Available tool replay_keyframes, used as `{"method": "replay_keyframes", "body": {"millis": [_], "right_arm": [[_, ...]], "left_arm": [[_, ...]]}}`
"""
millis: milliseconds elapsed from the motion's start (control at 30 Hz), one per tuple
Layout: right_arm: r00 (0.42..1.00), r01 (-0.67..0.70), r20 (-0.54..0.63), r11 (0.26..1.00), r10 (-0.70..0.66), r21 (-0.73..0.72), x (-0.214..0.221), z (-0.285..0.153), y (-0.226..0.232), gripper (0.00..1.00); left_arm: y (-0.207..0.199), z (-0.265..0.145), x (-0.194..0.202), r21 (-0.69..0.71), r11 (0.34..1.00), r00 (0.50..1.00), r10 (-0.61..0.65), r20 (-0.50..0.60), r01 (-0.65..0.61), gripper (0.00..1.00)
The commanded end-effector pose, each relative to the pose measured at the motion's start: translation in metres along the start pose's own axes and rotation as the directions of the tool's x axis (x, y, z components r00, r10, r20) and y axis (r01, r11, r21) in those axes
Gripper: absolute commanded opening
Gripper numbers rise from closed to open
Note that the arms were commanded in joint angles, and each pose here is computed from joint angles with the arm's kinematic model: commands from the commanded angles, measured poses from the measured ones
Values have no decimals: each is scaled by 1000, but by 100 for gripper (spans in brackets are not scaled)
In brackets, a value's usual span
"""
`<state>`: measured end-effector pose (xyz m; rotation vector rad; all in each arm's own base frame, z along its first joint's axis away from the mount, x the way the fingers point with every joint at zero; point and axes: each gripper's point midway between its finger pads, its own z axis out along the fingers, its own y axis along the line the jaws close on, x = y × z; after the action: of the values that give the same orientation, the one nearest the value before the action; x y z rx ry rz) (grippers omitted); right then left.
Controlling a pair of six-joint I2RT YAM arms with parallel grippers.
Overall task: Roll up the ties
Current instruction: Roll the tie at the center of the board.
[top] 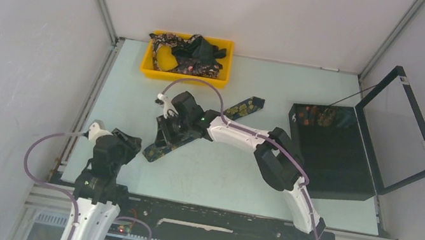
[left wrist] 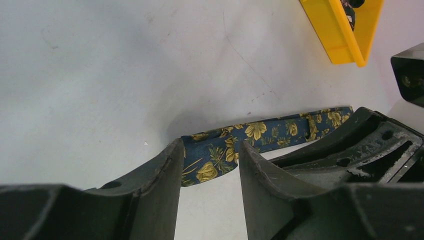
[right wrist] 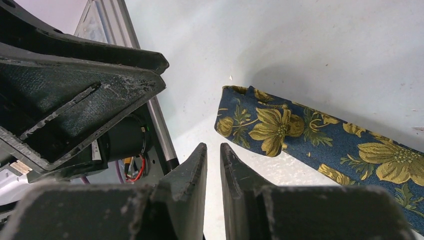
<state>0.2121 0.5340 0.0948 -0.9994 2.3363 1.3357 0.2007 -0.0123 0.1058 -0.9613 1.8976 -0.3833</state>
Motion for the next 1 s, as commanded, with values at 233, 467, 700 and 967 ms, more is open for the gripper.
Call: {"method": "replay_keyframes", "body": {"millis": [233, 467, 700, 967], "right_arm": [[1000, -18, 14, 1000, 18, -21, -20, 8, -3, 19], [999, -35, 5, 999, 35, -21, -19, 19, -11, 19], [999, -49, 0, 999, 49, 10, -15, 24, -27, 18], [997, -75, -11, 996, 76, 44, -1, 25, -46, 18]], "left_arm": [[-9, 4, -4, 23, 1000, 1000, 2, 18, -2, 46], [-9, 5, -5, 16, 1000, 1000, 12, 16, -12, 46], [-10, 6, 0, 25, 999, 1000, 29, -1, -29, 44], [-9, 7, 6, 15, 998, 998, 59, -19, -59, 45]]}}
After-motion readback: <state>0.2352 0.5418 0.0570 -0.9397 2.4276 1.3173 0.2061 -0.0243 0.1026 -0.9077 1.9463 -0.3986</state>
